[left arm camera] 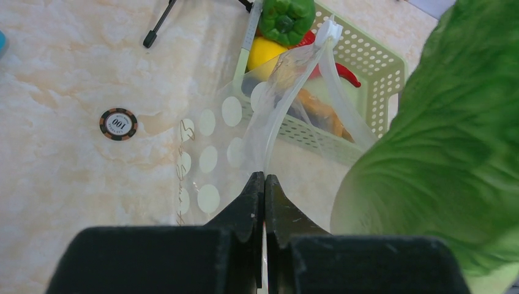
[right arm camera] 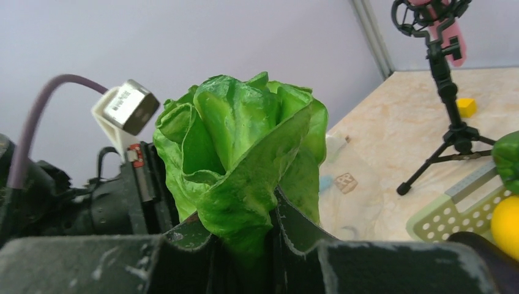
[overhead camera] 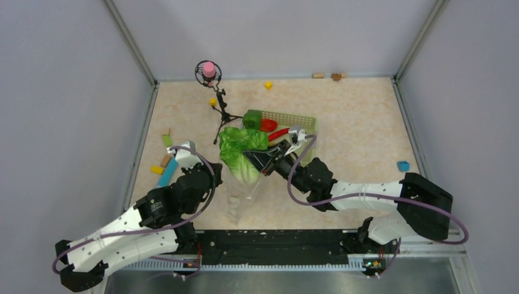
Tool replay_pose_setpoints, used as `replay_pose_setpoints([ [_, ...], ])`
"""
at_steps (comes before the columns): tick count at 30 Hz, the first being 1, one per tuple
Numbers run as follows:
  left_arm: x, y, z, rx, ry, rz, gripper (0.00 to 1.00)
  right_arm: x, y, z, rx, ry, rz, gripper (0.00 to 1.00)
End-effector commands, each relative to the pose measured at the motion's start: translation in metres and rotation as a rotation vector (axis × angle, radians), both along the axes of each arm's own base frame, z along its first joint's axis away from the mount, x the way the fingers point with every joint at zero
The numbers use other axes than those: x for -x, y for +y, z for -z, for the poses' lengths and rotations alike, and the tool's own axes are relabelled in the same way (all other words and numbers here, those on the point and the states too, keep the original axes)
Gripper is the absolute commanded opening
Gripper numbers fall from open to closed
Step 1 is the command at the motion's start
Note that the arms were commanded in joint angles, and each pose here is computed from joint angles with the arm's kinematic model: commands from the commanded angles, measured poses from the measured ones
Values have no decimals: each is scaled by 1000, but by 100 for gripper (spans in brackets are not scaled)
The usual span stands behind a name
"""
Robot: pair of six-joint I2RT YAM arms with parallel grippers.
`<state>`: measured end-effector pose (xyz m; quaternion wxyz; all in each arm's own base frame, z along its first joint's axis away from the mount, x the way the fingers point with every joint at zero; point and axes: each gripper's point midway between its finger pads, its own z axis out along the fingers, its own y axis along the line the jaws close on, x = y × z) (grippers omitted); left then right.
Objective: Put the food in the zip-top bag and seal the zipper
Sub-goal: Place the fake vegetable in the zipper food storage bag.
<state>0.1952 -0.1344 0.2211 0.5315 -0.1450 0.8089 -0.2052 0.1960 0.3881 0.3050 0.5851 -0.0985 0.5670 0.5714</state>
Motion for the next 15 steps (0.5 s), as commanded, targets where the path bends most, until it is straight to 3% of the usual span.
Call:
replay_pose_setpoints([
  [1,-3,-3,-8,31,-29,1,0,0,4,-24,-54,-102,72,0],
  [10,-1,-1,-11,53,-37,5,0,5,13,-8,53,-183,232,0],
  [12,0,0,-10,55,-37,2,0,8,14,-7,70,-201,260,7],
  [15,0,1,-11,58,-39,-3,0,14,18,-5,105,-215,270,24],
])
